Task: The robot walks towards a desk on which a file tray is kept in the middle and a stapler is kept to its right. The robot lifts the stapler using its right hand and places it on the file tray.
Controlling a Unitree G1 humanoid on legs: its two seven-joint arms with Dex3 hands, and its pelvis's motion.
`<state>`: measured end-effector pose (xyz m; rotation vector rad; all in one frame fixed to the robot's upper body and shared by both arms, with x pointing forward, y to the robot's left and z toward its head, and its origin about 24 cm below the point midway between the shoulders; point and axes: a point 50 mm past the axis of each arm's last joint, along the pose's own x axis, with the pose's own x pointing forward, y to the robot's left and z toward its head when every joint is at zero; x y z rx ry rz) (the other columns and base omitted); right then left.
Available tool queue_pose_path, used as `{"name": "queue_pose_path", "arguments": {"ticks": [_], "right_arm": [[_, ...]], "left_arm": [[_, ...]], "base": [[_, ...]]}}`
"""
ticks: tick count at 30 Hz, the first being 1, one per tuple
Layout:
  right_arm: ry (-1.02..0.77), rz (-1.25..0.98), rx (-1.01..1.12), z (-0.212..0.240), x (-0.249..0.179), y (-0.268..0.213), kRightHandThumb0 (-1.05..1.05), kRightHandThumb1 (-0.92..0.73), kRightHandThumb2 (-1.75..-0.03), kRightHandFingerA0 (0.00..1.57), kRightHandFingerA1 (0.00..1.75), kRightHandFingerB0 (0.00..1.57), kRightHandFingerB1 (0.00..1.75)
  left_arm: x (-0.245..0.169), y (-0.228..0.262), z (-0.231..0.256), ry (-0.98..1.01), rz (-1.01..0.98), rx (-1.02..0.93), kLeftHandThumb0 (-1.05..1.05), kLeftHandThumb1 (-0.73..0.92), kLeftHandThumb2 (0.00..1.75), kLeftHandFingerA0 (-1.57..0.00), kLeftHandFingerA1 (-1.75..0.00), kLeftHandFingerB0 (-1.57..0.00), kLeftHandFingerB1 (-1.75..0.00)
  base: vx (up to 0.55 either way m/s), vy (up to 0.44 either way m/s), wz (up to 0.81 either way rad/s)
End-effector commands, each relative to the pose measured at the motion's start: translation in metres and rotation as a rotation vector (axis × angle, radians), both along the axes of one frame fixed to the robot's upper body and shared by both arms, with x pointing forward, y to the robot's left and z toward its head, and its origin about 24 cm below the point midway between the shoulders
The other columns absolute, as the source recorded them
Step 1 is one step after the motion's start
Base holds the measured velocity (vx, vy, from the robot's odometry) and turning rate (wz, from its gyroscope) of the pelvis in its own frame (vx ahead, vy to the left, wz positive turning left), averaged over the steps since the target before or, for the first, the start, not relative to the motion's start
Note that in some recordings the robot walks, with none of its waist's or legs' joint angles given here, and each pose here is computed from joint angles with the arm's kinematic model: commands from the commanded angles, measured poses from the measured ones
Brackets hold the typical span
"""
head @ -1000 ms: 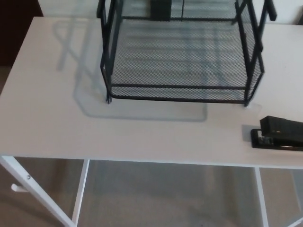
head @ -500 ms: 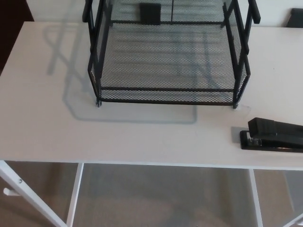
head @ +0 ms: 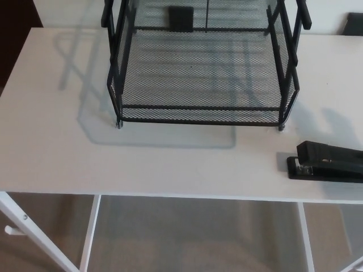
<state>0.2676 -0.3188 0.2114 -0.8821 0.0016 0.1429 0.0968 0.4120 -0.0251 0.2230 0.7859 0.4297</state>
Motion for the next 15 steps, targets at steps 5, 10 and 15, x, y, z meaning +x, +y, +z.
{"name": "queue_pose_path", "arguments": {"ticks": [5, 10, 15], "right_arm": [[0.394, 0.260, -0.335, -0.054, 0.016, 0.058, -0.68, -0.40, -0.82, 0.00, 0.41, 0.09, 0.19], [0.513, 0.288, -0.454, -0.089, 0.024, 0.069, -0.67, -0.40, -0.79, 0.05, 0.39, 0.08, 0.22], [0.562, 0.297, -0.497, -0.100, 0.025, 0.072, -0.71, -0.41, -0.83, 0.00, 0.42, 0.10, 0.21]], "left_arm": [[-0.007, 0.000, -0.008, 0.058, 0.012, -0.022, -0.59, 0.81, 0.68, -0.35, -0.47, -0.29, -0.37], [-0.009, -0.001, -0.010, 0.075, -0.007, -0.018, -0.56, 0.86, 0.65, -0.37, -0.48, -0.30, -0.38], [-0.011, -0.001, -0.012, 0.090, 0.003, -0.014, -0.56, 0.85, 0.65, -0.38, -0.48, -0.31, -0.39]], "base": [[0.00, 0.000, 0.00], [0.00, 0.000, 0.00], [0.00, 0.000, 0.00]]}}
